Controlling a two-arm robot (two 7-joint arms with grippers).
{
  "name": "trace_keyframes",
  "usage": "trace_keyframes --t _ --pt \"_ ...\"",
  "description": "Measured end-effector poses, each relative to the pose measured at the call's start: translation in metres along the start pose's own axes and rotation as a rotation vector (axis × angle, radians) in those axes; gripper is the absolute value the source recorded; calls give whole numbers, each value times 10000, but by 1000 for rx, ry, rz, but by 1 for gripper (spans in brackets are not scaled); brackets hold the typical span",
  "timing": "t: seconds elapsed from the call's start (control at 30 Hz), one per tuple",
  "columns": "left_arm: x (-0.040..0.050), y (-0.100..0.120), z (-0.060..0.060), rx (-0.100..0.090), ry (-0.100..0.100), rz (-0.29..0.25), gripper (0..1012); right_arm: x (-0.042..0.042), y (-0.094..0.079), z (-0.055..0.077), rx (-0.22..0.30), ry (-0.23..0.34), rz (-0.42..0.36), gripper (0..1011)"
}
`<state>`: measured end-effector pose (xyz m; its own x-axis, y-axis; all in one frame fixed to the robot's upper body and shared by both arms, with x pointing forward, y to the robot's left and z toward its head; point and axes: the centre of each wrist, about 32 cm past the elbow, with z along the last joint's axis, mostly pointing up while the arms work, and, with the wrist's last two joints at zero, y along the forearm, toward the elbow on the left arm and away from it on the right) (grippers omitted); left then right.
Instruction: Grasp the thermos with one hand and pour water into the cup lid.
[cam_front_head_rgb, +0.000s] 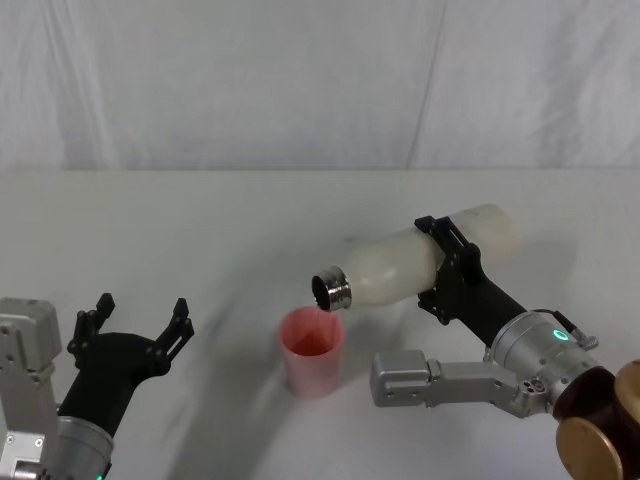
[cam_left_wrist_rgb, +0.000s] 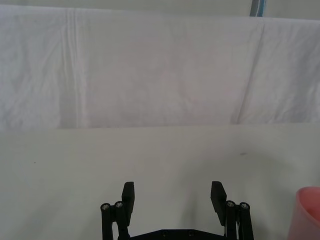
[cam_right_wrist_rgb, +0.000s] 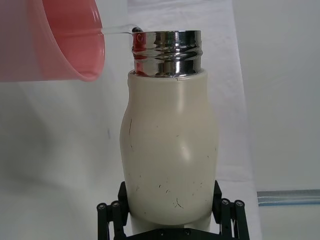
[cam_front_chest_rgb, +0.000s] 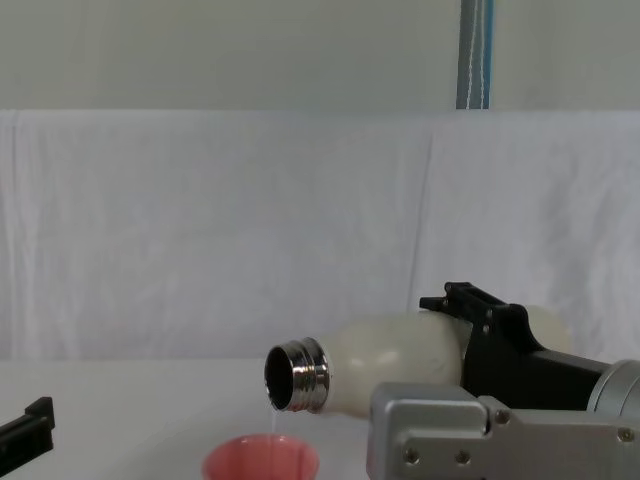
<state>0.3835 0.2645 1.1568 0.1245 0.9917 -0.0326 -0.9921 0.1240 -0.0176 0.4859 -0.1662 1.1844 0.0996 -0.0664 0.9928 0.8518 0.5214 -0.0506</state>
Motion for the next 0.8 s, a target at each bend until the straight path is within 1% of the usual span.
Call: trace_keyframes --t 0.8 --pt "0 0 0 0 0 0 1001 -10 -10 -3 -2 0 3 952"
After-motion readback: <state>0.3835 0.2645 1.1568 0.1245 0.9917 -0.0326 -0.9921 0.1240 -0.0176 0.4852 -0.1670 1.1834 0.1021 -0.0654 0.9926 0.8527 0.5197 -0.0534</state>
